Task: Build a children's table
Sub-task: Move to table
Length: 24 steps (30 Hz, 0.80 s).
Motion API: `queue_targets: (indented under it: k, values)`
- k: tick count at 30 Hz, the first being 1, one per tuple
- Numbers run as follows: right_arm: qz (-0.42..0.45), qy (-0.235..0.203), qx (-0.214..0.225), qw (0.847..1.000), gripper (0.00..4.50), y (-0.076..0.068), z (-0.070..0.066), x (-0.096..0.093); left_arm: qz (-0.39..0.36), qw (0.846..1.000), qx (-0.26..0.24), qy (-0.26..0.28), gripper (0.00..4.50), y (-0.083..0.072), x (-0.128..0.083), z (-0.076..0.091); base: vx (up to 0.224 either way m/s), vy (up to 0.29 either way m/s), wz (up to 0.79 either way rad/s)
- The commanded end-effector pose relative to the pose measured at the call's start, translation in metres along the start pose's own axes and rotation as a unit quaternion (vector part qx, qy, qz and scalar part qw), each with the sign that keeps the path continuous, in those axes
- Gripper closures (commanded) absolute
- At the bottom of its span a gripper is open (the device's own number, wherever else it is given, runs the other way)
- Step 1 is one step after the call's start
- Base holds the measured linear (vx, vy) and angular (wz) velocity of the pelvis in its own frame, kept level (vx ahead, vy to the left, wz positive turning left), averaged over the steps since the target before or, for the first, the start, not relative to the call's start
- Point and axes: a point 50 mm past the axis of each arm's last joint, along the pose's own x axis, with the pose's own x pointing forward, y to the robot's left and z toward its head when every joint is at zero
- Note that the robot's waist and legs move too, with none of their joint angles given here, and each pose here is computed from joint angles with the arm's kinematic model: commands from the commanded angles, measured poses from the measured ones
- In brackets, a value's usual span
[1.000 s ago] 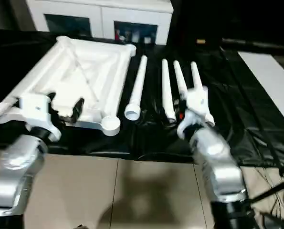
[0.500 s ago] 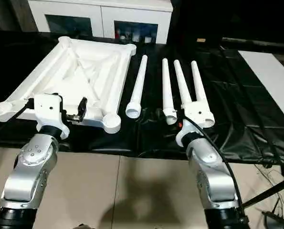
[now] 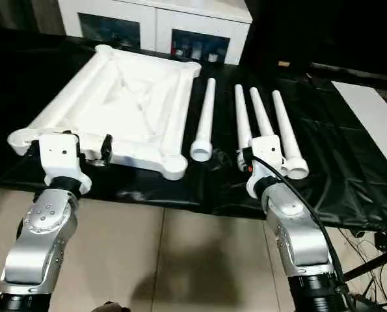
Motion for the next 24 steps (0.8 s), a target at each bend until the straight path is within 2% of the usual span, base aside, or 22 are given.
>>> queue_targets:
  k: [1, 12, 18, 20, 22, 24]
  values:
    - [0.001, -0.008, -0.016, 1.000, 0.00, -0.002, 0.009, -0.001, -0.001, 1.000, 0.003, -0.007, 0.02, 0.002, -0.001, 0.006, -0.037, 0.150, 0.03]
    - [0.008, 0.008, -0.023, 1.000, 0.00, 0.005, 0.001, -0.007, -0.014, 1.000, 0.008, 0.008, 0.02, -0.001, -0.013, 0.001, -0.061, 0.085, 0.07]
    - [0.018, -0.005, -0.028, 0.999, 0.00, 0.015, 0.008, -0.005, -0.014, 1.000, 0.008, -0.003, 0.02, 0.000, -0.007, 0.011, -0.060, 0.200, -0.17]
    - [0.013, -0.012, -0.016, 1.000, 0.00, 0.017, 0.009, -0.005, -0.012, 1.000, 0.017, -0.002, 0.02, 0.001, -0.007, 0.011, -0.074, 0.132, -0.08]
    - [-0.001, -0.021, 0.017, 1.000, 0.00, 0.030, 0.005, -0.012, -0.003, 0.999, 0.031, 0.010, 0.02, 0.007, -0.014, 0.009, -0.040, 0.079, -0.27]
    - [0.001, -0.017, 0.024, 1.000, 0.00, 0.035, 0.002, -0.016, -0.002, 0.999, 0.032, 0.010, 0.02, 0.008, -0.018, 0.009, -0.069, 0.084, -0.13]
